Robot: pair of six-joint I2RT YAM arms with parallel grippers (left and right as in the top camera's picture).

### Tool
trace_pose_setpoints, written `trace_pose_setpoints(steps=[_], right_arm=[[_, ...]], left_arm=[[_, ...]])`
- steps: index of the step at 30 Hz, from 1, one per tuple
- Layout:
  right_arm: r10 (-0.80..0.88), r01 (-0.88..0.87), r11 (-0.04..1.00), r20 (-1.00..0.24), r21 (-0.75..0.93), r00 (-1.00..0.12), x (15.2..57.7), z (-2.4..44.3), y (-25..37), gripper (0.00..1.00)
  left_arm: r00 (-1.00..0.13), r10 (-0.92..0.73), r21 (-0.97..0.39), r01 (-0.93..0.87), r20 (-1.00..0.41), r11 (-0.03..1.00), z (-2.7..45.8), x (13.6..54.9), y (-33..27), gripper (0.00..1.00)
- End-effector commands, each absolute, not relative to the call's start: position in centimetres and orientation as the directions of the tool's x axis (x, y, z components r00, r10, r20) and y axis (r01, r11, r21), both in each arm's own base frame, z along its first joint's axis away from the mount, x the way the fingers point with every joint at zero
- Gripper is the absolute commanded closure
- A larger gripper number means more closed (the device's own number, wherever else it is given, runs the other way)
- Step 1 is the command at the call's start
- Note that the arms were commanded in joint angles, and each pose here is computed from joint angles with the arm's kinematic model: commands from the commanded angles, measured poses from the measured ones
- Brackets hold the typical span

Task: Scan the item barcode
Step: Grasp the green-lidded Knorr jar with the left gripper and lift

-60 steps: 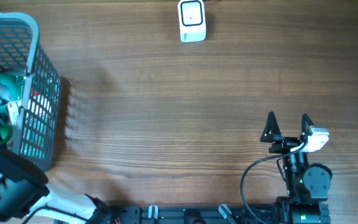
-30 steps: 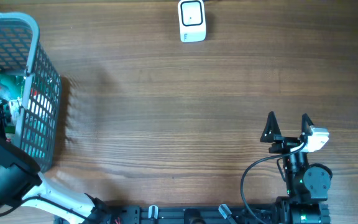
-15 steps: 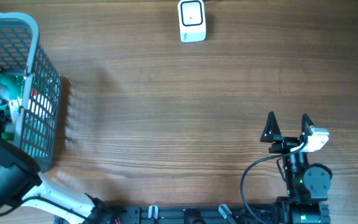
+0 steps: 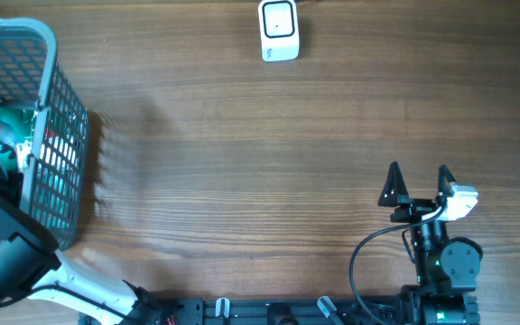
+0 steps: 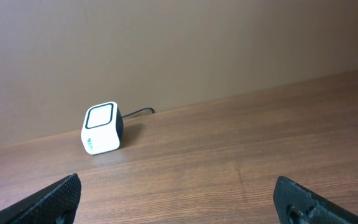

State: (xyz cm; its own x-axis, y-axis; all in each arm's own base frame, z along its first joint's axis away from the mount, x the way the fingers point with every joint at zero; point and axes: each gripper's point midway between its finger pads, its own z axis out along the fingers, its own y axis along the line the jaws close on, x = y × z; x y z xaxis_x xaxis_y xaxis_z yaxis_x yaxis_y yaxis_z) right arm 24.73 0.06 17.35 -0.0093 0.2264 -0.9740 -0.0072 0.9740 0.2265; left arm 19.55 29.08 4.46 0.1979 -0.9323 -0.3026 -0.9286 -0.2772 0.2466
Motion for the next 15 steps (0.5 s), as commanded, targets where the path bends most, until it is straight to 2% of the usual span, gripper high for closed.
trace_pose_setpoints(steps=[1, 5, 10, 15], right_arm=[[0.208, -0.018, 0.978, -0.978, 0.208, -0.003, 24.7, 17.5, 0.3, 0.0], [0.208, -0.018, 0.978, -0.978, 0.208, -0.003, 24.7, 17.5, 0.3, 0.0], [0.208, -0.019, 0.978, -0.978, 0.208, -0.003, 24.7, 17.5, 0.3, 0.0], [0.208, -0.018, 0.978, -0.978, 0.208, -0.003, 24.7, 17.5, 0.3, 0.0]], left_arm=[[0.19, -0.932, 0.257, -0.926, -0.31, -0.274, 4.6, 19.2, 29.4, 0.25], [0.155, -0.937, 0.246, -0.94, -0.315, -0.238, 6.0, 19.7, 29.8, 0.25], [0.165, -0.933, 0.164, -0.96, -0.319, -0.226, 10.8, 21.4, 29.8, 0.23], [0.132, -0.939, -0.039, -0.991, -0.318, -0.126, 18.5, 25.8, 26.9, 0.22]])
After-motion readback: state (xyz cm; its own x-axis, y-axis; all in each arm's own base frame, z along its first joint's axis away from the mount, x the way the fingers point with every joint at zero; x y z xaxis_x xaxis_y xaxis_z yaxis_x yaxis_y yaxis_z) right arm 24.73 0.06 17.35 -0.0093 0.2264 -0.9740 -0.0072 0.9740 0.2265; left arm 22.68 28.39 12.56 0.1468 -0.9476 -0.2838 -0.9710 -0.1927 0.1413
